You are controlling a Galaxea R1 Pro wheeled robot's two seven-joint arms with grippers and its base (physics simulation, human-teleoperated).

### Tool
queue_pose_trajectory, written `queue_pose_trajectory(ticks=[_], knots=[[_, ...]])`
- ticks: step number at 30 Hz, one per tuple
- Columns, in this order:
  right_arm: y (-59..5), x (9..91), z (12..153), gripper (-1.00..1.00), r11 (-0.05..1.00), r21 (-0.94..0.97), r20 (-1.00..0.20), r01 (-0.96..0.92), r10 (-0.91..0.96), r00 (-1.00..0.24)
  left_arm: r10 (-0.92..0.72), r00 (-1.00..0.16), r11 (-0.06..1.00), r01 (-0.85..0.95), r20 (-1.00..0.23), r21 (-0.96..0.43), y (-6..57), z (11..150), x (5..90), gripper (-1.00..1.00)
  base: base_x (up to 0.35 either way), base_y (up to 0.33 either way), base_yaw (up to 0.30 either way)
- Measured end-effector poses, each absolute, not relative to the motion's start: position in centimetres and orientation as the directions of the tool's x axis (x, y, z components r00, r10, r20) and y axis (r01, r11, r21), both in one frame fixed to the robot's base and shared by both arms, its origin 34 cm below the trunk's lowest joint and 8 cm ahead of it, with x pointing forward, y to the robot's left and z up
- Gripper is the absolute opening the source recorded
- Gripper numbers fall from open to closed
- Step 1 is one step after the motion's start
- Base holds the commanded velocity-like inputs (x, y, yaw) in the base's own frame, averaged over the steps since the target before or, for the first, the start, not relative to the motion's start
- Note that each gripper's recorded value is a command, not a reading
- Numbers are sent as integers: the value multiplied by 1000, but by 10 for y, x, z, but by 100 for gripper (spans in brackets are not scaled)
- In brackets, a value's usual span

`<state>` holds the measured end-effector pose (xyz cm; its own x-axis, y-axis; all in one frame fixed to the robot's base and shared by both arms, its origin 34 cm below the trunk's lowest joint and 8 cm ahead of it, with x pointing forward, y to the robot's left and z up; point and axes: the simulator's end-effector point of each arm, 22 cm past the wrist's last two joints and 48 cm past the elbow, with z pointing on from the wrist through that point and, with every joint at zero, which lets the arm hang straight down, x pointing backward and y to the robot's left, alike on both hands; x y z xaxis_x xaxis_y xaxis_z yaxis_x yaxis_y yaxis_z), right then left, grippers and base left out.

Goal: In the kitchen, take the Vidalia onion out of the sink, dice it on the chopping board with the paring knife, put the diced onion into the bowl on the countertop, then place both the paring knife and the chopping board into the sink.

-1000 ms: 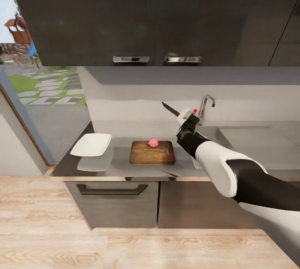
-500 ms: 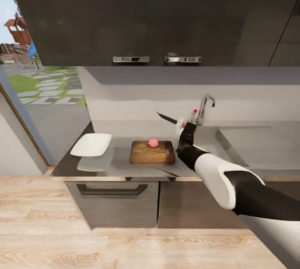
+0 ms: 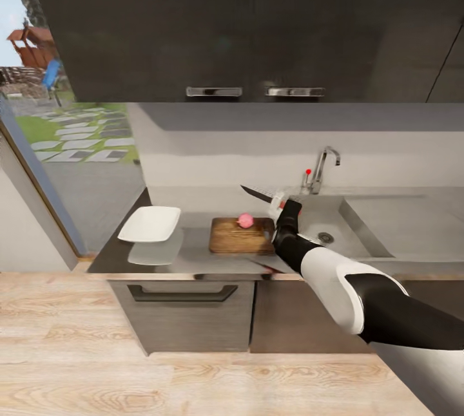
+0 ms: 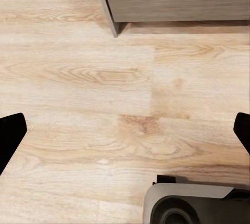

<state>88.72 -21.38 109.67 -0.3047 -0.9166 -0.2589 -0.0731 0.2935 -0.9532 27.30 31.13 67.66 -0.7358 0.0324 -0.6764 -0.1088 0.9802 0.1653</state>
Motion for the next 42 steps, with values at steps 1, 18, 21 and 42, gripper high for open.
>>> queue_pose_trajectory(ticks=[1,18,21,42], knots=[[-213,886,1094,-100,294,-953,-258,-78,-917,-304,32,-736,980,-109,-676,165,311,677,273,100,0,185,0],[-208,884,1078,-100,311,-940,-259,-139,-918,-300,36,-735,979,-108,-677,171,315,677,273,100,0,57,0],[-204,882,1067,-100,318,-928,-253,-196,-921,-297,36,-735,979,-108,-677,170,315,677,273,100,0,0,0],[-204,884,1074,-100,302,-938,-245,-172,-926,-289,36,-736,979,-108,-676,170,315,677,273,100,0,0,0]])
